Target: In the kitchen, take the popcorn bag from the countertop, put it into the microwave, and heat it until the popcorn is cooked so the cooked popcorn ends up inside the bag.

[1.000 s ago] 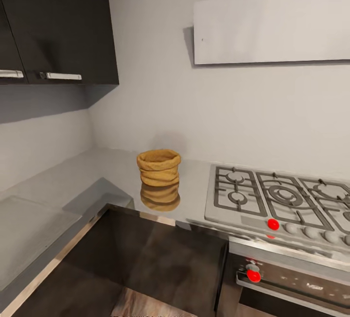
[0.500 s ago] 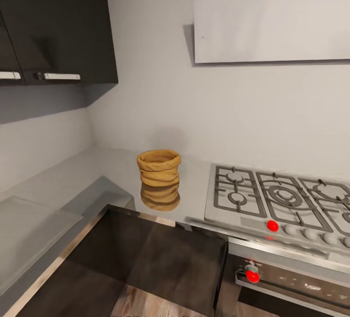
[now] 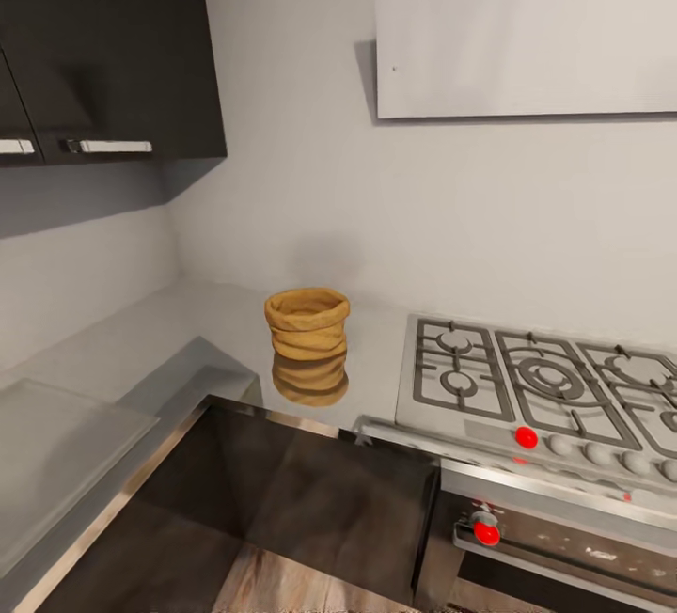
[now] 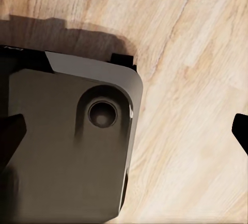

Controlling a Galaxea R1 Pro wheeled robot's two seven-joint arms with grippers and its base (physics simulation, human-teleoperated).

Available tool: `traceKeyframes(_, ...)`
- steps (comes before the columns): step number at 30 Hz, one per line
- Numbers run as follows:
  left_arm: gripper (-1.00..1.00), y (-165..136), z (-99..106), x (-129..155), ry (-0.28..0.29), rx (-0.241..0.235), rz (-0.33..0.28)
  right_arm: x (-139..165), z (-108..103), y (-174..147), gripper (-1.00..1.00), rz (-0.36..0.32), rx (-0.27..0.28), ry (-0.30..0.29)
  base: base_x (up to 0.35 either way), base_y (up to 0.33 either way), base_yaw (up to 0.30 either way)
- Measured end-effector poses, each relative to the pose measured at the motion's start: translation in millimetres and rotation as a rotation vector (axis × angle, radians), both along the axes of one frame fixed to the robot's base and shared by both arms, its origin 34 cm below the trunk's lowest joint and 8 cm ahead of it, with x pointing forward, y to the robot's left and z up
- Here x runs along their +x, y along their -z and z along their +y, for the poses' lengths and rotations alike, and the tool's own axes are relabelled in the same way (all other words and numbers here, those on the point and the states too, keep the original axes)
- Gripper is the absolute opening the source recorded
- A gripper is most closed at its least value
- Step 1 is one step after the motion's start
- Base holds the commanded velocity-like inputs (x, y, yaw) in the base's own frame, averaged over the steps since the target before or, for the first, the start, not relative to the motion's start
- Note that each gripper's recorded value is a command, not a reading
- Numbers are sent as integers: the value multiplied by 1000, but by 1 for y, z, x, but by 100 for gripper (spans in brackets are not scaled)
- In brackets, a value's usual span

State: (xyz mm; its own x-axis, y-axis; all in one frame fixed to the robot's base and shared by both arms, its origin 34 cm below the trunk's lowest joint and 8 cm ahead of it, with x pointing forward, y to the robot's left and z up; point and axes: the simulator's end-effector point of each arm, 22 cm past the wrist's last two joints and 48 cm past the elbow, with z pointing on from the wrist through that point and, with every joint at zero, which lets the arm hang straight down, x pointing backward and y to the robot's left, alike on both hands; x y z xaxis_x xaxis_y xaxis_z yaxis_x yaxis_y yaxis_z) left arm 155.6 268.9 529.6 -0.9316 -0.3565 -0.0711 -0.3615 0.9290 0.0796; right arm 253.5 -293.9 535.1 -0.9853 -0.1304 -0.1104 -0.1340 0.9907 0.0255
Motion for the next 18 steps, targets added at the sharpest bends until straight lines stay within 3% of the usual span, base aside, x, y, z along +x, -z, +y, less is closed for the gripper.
traceKeyframes(18, 100, 0, 1, -11, 0, 2, 28, -11, -1, 3, 100, 29, -2, 0, 0, 0, 0)
